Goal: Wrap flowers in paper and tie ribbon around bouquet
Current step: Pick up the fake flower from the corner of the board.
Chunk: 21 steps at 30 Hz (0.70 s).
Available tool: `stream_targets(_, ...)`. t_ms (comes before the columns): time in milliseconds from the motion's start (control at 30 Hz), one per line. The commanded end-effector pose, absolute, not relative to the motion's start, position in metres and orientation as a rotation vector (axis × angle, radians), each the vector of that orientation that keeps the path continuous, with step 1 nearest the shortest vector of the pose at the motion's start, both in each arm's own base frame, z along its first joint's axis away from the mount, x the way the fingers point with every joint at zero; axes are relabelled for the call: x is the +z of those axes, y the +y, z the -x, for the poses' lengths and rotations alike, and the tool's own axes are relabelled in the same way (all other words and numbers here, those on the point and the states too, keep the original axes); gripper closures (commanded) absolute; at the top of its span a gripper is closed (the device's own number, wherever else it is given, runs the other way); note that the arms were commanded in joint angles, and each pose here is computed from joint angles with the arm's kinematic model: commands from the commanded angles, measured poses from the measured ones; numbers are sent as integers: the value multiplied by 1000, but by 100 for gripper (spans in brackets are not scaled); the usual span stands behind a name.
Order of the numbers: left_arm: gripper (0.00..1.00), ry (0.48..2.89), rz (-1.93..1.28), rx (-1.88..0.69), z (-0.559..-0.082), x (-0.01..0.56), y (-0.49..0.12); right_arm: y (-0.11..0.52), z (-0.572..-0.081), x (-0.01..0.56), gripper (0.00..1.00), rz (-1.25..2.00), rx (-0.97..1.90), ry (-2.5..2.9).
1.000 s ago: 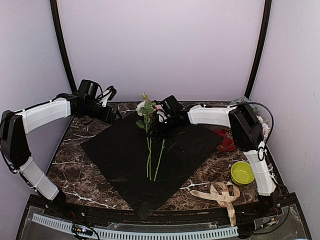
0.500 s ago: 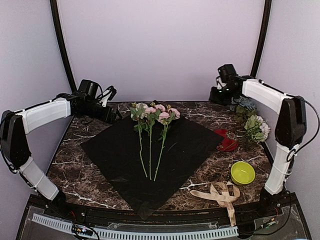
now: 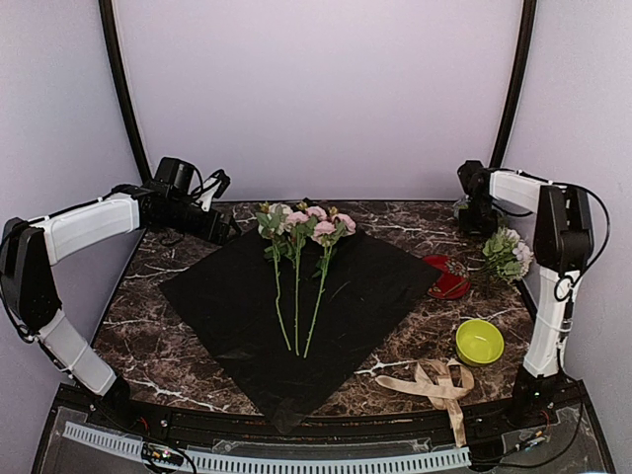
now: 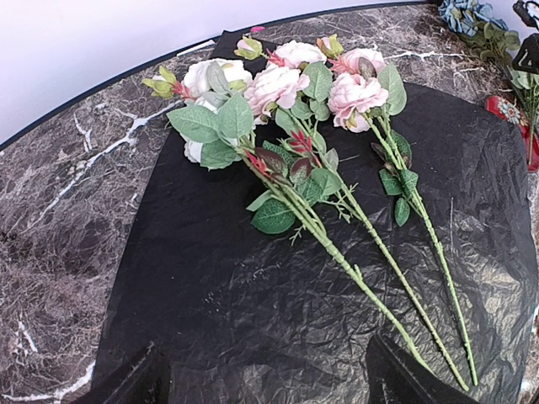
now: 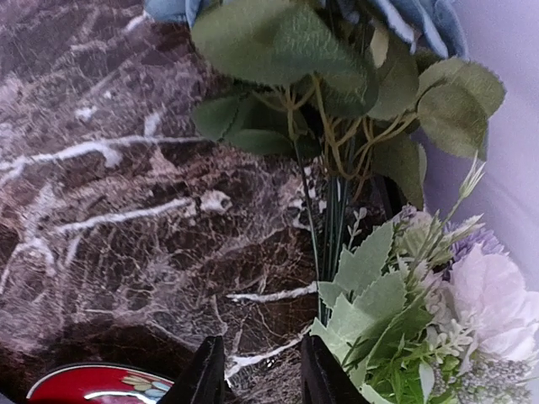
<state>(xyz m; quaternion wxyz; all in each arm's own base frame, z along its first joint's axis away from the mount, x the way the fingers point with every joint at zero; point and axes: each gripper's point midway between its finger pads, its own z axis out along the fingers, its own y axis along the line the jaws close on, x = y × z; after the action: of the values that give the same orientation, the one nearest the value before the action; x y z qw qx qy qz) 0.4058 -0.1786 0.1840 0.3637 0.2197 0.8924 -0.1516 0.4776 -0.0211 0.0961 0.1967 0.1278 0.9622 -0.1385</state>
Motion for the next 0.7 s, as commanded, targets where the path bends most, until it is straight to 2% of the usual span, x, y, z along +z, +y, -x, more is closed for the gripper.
stream_targets(0,18,2298,-582,-377,-399,187,-174,-13,-473,122,68,-366,-357,2647)
stream_targets(100,18,2303,-583,-384,-399,185,-175,12,-457,129,63,-383,-195,2599)
stream_targets(233,18,2303,-583,-386,-399,185,-176,27,-431,140,61,-525,38,2443)
stream_targets(367,18,2297,-581,-385,-399,187,-175,14,-405,124,47,-716,88,2329)
stream_targets(433,18,2295,-582,-385,-399,188,-175,12,-399,112,45,-785,130,2311)
stream_targets(667,18,2288,-584,-381,-397,191,-174,13,-399,65,47,-923,236,2350)
